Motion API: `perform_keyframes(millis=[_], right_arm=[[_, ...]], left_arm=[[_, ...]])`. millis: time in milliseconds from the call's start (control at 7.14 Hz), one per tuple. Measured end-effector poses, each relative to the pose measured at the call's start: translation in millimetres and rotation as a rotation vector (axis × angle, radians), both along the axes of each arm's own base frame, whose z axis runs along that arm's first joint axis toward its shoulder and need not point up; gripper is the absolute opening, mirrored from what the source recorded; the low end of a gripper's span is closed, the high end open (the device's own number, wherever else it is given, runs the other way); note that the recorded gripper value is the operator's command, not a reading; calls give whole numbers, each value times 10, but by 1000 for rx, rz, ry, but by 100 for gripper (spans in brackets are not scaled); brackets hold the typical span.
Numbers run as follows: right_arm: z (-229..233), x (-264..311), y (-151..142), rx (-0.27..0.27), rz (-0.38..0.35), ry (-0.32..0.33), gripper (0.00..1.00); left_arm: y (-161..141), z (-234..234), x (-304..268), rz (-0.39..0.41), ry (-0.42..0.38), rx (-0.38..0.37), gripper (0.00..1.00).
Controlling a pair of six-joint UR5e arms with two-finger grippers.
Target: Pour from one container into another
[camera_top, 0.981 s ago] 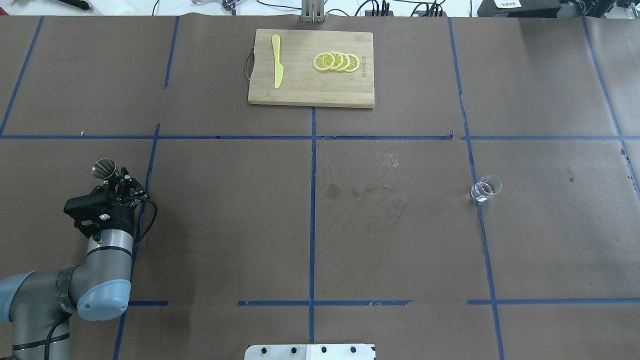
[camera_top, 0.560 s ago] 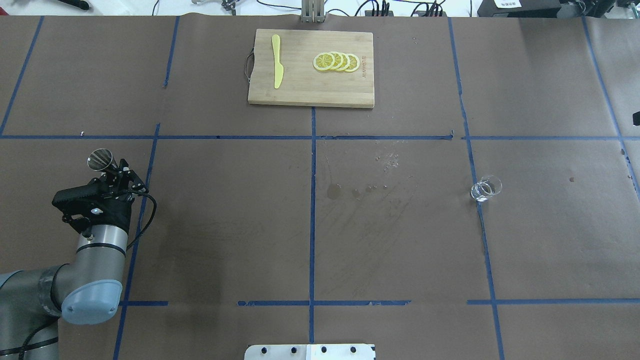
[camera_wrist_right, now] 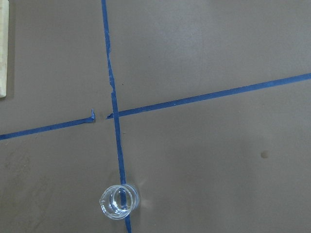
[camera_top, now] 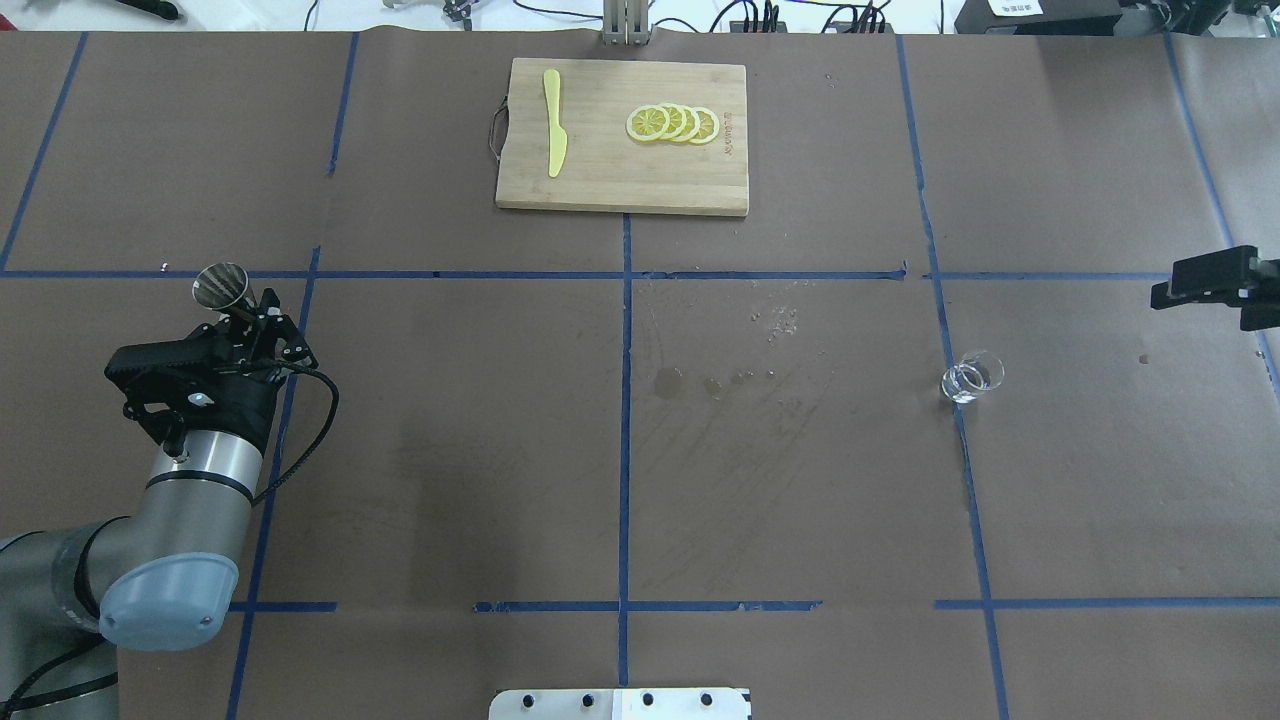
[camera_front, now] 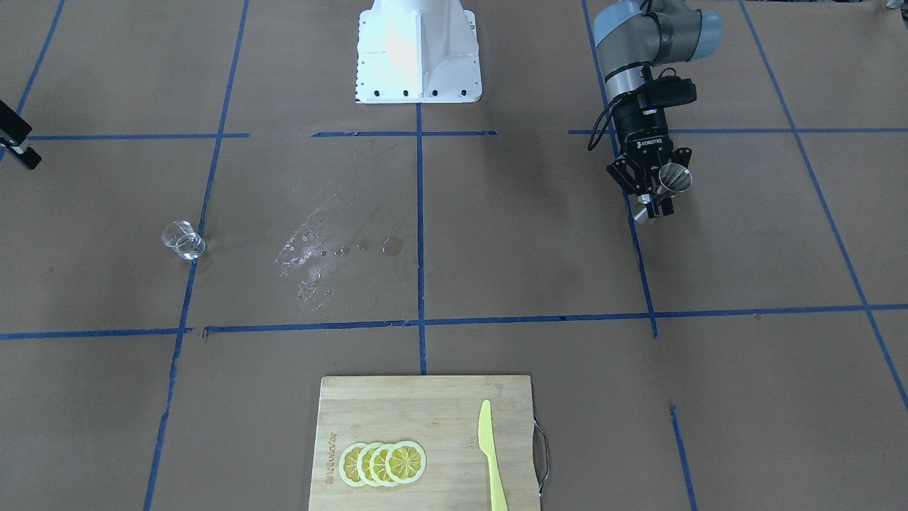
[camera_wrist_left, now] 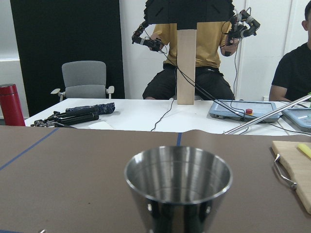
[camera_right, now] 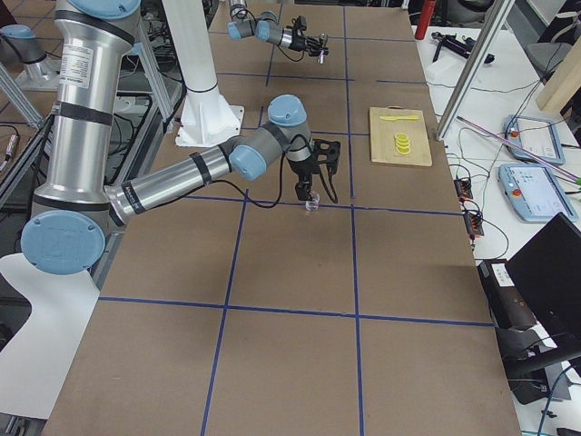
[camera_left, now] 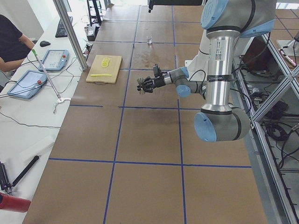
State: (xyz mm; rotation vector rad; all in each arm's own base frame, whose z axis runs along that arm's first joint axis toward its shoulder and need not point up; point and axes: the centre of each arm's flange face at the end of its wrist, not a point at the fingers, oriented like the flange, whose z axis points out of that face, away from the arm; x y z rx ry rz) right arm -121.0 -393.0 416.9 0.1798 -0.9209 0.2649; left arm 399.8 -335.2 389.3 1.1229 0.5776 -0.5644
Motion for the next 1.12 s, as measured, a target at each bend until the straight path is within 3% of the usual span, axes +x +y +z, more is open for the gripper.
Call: perform_keyframes(millis=[420, 701, 841, 1121], right_arm=[[-141, -265, 258, 94, -1, 24, 100], [-217, -452, 352, 152, 18, 54, 100], [-230, -504, 379, 176, 28, 58, 100], [-244, -627, 426, 194, 53, 59, 100]], left_arm=[[-15, -159, 70, 23, -17, 21, 0], [-10, -328, 156, 54, 16, 42, 0], [-13, -501, 212, 111, 38, 74, 0], [-12, -629, 268, 205, -10, 143, 0]])
